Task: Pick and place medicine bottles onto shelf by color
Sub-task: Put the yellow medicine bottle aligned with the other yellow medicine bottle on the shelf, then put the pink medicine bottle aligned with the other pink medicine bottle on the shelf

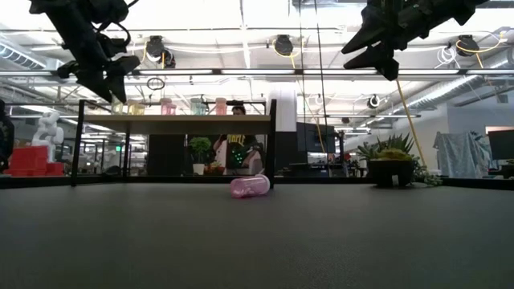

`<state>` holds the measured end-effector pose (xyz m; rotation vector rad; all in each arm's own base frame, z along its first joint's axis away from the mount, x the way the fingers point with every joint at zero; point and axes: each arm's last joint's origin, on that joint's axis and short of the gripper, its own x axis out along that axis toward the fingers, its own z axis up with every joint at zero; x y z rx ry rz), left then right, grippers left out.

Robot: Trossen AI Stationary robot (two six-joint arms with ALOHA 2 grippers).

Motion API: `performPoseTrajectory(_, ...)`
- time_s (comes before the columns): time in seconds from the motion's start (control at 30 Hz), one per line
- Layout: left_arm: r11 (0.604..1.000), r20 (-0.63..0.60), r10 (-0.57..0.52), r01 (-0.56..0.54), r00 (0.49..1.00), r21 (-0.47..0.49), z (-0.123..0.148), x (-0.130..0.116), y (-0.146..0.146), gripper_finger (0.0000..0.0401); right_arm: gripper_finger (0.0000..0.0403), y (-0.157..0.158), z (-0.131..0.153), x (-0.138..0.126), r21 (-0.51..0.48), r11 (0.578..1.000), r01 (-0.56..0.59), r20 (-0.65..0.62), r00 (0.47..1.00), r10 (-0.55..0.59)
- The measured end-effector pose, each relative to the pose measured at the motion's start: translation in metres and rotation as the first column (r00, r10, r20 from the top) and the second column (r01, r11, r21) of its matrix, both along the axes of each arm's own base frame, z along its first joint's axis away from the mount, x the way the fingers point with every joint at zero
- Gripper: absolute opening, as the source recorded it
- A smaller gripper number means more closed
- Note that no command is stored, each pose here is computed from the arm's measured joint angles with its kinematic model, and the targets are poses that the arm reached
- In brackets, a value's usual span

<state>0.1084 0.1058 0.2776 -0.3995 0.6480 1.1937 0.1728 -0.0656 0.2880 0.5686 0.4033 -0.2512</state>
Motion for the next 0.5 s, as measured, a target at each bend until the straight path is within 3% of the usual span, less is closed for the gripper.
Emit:
performPoseTrajectory(0.27, 0.999, -0.026, -0.047, 0.048, 0.999, 0.021, 0.007, 0.000, 0.000, 0.0263, 0.0157, 0.000, 0.000, 0.000, 0.002, 1.000, 0.001, 0.000, 1.000, -0.001)
performPoseTrajectory(0.5, 0.979, 0.029, -0.184, 0.180, 0.983, 0.096, 0.061, -0.001, -0.010, 0.0316, 0.0157, 0.000, 0.000, 0.000, 0.011, 1.000, 0.005, 0.001, 1.000, -0.005)
